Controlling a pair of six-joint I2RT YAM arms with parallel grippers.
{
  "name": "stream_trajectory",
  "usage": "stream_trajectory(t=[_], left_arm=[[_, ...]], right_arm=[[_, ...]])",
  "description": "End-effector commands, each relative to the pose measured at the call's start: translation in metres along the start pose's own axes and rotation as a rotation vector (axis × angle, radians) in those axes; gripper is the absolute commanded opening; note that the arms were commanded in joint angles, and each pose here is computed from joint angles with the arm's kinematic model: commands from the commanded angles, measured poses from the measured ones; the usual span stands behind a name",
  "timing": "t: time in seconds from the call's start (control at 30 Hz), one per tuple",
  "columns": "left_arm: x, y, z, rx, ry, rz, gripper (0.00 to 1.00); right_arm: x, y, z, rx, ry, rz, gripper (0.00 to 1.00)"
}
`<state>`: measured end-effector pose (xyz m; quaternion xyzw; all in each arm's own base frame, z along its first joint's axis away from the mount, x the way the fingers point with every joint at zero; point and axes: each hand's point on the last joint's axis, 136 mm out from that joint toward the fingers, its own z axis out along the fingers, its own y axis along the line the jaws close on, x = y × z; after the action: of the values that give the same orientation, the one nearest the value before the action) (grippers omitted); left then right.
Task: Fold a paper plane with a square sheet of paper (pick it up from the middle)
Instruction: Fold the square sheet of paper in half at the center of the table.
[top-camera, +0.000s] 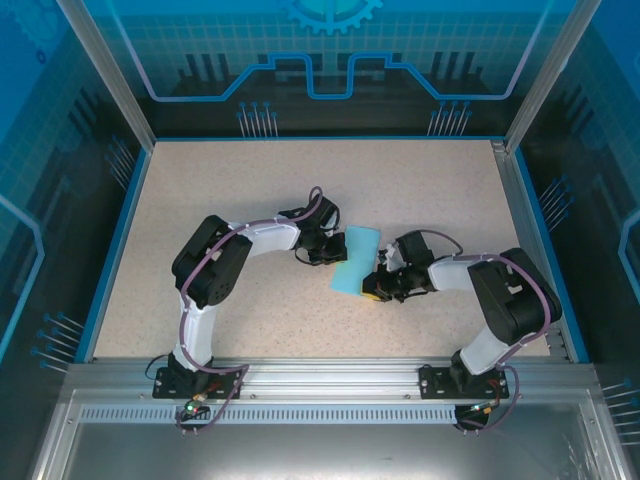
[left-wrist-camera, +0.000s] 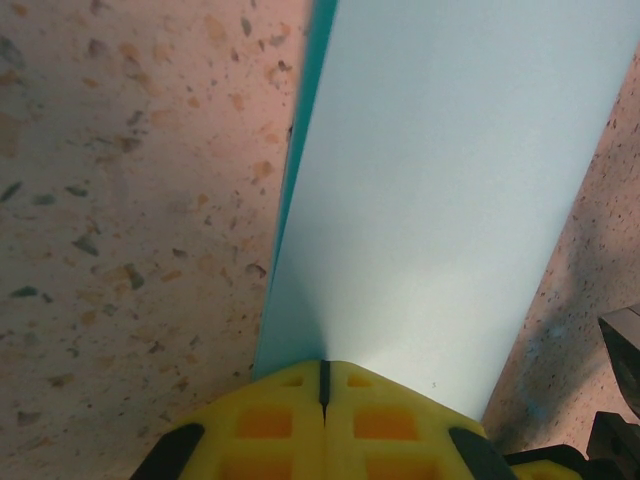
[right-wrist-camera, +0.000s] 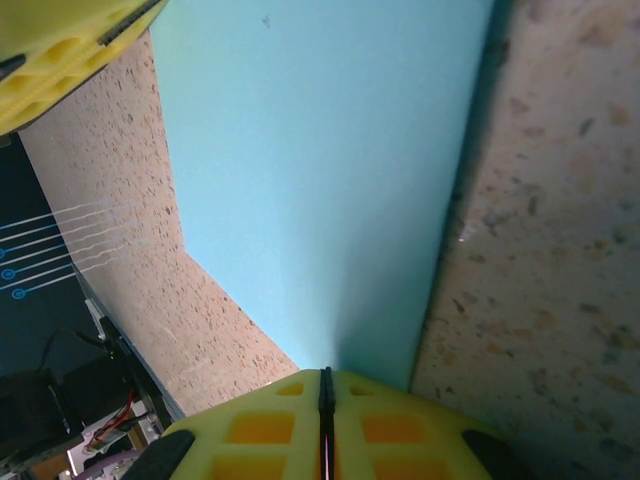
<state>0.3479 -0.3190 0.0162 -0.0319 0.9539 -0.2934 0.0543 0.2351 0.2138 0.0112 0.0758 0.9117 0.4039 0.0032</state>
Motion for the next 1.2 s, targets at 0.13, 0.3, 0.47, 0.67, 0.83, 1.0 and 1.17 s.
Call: stream_trajectory(t=[0.13, 0.3, 0.47, 0.67, 0.83, 1.0, 1.17], left_arm=[[0.019, 0.025, 0.012, -0.082, 0.071, -0.014, 0.00], [0.020, 0.025, 0.013, -0.081, 0.074, -0.015, 0.00], [0.019, 0.025, 0.013, -0.082, 0.072, -0.016, 0.00], [0.018, 0.023, 0.012, -0.081, 0.072, -0.014, 0.00], [0.017, 0.022, 0.012, -0.075, 0.068, -0.013, 0.00], [0.018, 0.025, 0.015, -0.078, 0.075, -0.017, 0.00], [0.019, 0.026, 0.017, -0.080, 0.079, -0.019, 0.00]], right_arm=[[0.003, 0.002, -0.011, 0.036, 0.002, -0.013, 0.10], [-0.006, 0.024, -0.015, -0.023, -0.011, -0.060, 0.11], [-0.002, 0.010, -0.005, 0.046, 0.009, -0.063, 0.12], [0.013, -0.019, 0.002, 0.145, 0.048, -0.048, 0.12], [0.008, -0.012, -0.004, 0.154, 0.032, -0.066, 0.11], [-0.020, 0.016, -0.027, 0.143, -0.064, -0.133, 0.11], [-0.065, 0.026, -0.042, 0.058, -0.159, -0.115, 0.11]])
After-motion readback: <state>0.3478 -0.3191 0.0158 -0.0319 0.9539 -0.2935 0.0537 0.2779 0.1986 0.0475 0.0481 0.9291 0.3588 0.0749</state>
